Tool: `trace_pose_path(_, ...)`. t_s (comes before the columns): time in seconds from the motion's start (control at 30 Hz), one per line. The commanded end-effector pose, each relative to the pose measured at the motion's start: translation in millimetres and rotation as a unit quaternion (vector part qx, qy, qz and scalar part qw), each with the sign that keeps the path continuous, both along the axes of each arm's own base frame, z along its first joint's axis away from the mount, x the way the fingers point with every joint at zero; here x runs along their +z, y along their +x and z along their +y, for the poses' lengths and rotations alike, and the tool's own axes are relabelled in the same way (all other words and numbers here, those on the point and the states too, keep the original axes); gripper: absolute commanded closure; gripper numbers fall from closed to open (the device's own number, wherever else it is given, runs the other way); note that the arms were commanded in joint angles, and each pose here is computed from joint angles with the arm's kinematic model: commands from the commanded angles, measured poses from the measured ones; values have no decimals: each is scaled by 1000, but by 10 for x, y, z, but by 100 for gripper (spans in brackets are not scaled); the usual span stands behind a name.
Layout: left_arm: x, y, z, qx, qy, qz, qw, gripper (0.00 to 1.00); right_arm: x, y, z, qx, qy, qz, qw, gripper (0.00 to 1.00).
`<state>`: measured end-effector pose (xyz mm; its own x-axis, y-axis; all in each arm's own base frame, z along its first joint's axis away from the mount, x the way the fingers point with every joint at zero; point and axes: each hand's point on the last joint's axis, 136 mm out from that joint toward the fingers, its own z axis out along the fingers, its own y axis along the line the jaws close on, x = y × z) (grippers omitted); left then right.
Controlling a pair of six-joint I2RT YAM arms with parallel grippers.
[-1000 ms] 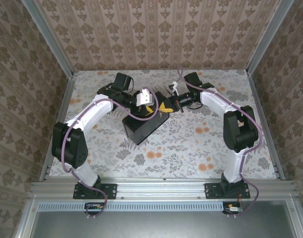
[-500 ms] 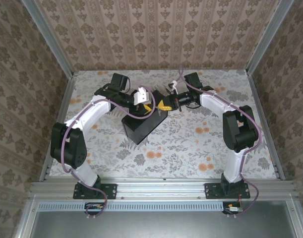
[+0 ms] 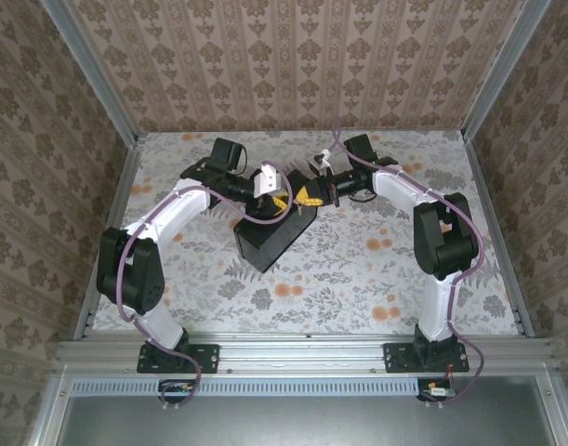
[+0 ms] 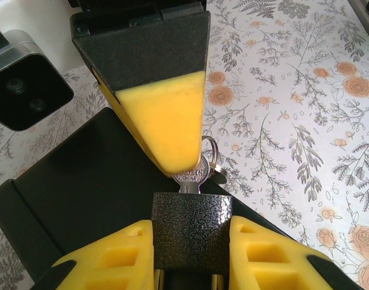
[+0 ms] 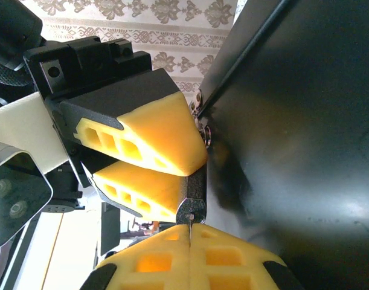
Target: Unlock a padlock with a key
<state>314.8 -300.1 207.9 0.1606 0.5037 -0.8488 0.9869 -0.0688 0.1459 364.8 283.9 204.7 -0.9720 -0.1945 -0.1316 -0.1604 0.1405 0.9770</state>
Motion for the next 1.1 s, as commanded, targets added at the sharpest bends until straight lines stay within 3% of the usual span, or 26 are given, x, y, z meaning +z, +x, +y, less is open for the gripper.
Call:
trace_pose_path(0.0,45,-237,-258,-62,-43,25,997,91,66,-171,366,47,14,-40,998,100)
trace_pose_path(0.13,13,-162,-281,-50,-41,22,998,91,82,-234,444,50,4,-43,998,99)
trace_pose_path(0.2,-21,-165,-260,-47,-34,23,998,92,72,-212,318,33,-9,-48,998,87)
trace_pose_path(0.43,-260,-127,-115,-17,10,38,999,93,104,107,-301,-60,-55,-93,992,60)
trace_pose_path(0.53,-242,-132,-100,-15,8,38,999,93,115,177,-422,-75,-83,-131,985,58)
trace_pose_path(0.6,-205,-125,-107,-14,3,37,999,93,127,180,-466,-78,-110,-200,970,59)
trace_pose_path(0.7,-173,-128,-120,-15,-2,40,999,93,101,103,-428,-69,-140,-348,924,60)
trace_pose_path(0.87,-161,-169,-112,-19,-3,49,999,93,234,173,-423,-120,-148,-561,806,56)
trace_pose_path(0.97,-157,-150,-117,-17,-2,48,999,93,374,219,-435,-145,-147,-627,751,55)
trace_pose_path(1.07,-120,-153,-132,-21,-9,47,999,93,299,198,-380,-107,-181,-675,707,55)
